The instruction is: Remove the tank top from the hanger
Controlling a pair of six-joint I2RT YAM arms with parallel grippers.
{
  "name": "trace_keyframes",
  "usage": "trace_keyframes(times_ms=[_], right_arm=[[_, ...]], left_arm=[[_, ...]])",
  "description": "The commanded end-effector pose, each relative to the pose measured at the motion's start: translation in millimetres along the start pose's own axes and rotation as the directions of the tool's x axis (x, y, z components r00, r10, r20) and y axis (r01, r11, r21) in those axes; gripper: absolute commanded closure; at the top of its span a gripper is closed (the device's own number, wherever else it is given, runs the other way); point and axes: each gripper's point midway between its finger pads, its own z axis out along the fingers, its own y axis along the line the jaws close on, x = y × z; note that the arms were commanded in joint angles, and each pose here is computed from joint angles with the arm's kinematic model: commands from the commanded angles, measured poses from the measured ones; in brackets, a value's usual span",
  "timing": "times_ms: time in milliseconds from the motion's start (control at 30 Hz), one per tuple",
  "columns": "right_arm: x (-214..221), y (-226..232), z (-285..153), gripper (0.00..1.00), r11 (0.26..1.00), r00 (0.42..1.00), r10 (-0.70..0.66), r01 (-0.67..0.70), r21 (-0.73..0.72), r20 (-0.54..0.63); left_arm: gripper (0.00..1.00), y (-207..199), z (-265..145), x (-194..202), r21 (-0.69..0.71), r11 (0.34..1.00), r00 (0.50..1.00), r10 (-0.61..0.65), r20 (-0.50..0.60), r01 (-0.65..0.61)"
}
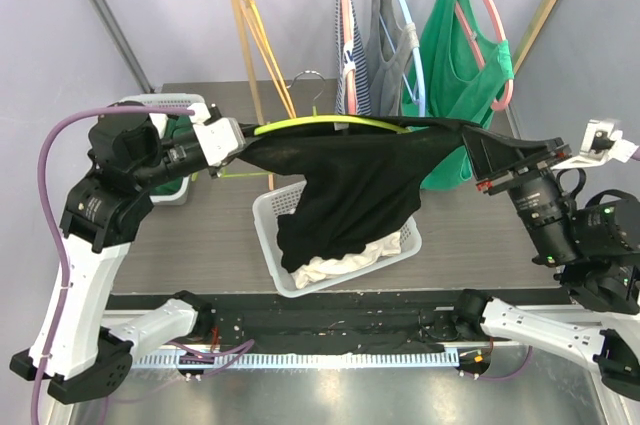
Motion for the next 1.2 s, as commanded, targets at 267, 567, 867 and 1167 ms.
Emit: trace_keyframes(times_ms=[267, 567, 867, 1167], right_arm=[[20, -87, -6, 0.99, 0.860, 0.990, -0.125, 0.141, 0.490, -0.066], [31, -113, -17, 0.99, 0.751, 0.965, -0.216, 0.263, 0.606, -0.151], [55, -129, -24, 0.99, 0.676, 0.926, -0.276, 0.378, 0.633, -0.259], [86, -133, -21, 0.99, 0.673, 0.893, -0.292, 0.446, 0.590, -0.341]], left_arm=[[1.00, 9, -26, -47, -0.056, 0.996, 0.993, 0.069, 0.097, -0.063], [1.00, 5, -36, -56, -0.046, 0.997, 0.991, 0.074, 0.111, -0.069], [1.00, 10, -43, -76, -0.060, 0.995, 0.985, 0.083, 0.151, -0.075], [1.00, 5, -54, -103, -0.018, 0.998, 0.975, 0.069, 0.210, -0.067]])
